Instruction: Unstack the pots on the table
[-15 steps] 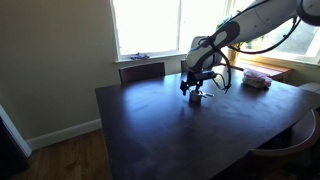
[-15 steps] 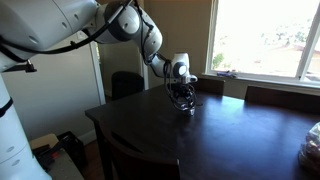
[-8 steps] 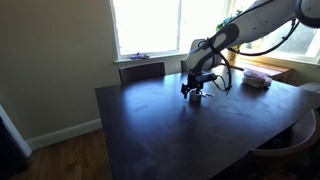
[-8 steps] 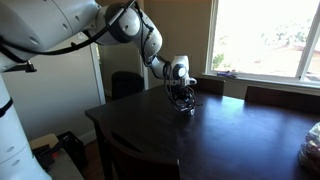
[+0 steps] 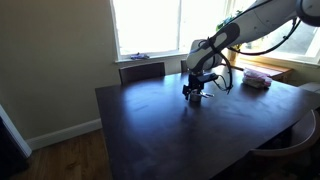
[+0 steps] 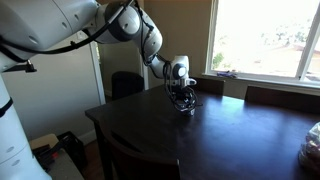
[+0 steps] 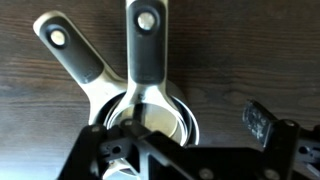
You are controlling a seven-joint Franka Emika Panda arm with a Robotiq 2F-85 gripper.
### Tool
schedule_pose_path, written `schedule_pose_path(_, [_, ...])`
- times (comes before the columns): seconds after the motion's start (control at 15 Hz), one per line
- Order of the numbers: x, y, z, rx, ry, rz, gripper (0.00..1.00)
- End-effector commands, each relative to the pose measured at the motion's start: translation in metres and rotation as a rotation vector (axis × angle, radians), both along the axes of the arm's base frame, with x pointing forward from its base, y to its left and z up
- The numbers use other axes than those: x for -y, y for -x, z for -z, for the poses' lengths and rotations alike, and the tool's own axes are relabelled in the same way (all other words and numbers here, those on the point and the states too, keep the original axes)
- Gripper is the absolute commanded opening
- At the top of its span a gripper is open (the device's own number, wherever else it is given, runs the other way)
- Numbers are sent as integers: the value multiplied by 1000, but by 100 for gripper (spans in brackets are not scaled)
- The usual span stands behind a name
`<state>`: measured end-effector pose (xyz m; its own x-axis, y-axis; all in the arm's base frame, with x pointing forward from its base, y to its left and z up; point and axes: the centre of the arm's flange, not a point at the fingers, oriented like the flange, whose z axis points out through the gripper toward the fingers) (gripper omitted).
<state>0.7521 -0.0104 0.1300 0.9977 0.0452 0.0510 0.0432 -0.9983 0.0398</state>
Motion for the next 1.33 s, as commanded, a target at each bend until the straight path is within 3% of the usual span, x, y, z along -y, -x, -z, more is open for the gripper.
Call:
schedule_pose_path(0.0, [4,36,-26,-60,-40,-73,100])
schedule_pose_path(0.6, [6,64,-20,-230,-52,-166,100])
schedule_pose_path(1.27, [-4,128,-29,-292,5,-366,100])
